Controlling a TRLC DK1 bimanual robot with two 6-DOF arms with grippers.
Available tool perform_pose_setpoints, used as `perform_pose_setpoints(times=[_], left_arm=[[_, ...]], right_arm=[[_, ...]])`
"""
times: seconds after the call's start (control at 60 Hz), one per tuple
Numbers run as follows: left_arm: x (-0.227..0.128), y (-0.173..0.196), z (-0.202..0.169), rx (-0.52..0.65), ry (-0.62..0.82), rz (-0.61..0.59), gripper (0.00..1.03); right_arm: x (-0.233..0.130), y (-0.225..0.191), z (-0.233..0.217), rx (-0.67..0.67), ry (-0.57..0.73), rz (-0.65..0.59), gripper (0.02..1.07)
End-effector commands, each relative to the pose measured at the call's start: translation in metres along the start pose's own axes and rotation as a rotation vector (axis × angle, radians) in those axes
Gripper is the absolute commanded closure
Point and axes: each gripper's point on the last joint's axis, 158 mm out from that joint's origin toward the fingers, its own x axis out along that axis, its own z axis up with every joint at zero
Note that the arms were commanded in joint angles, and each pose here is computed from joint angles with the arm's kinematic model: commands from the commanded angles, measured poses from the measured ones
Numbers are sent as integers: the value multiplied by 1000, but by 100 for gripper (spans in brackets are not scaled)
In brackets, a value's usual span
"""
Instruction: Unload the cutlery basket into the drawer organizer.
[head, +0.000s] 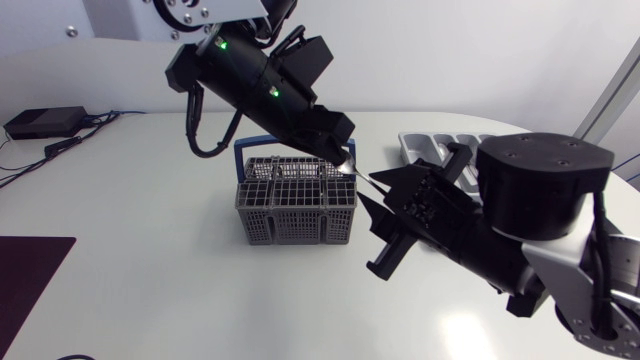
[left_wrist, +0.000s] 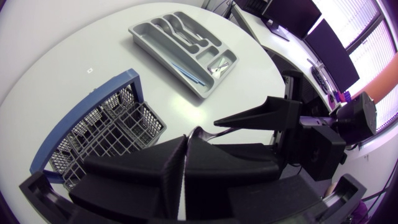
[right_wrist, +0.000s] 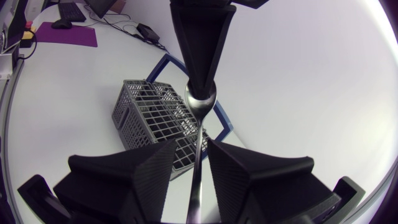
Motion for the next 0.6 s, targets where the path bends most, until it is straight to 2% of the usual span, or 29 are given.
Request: perform_pose_setpoints(times=[0.0,0.117,0.167,0.25,0.433,0.5,0.583], left_arm=[[5,4,3,-37,3,-14,88],[5,3,3,-38,3,-21,88],[5,3,3,-38,3,-22,88],[5,3,3,-39,4,-23,88],[6,4,1,-41,8,-23,88],[6,5,2,-42,8,-22,88],[6,5,2,-42,6,-22,88]], right_arm=[[5,-8,12,25,-18,-27,71],[9,-10,14,23,-14,-30,72],[9,-11,17,24,-17,-32,79],[11,-12,18,22,-14,-34,81],[13,-12,17,14,-4,-29,97],[13,-10,15,12,5,-23,101],[13,-8,13,10,9,-17,102]])
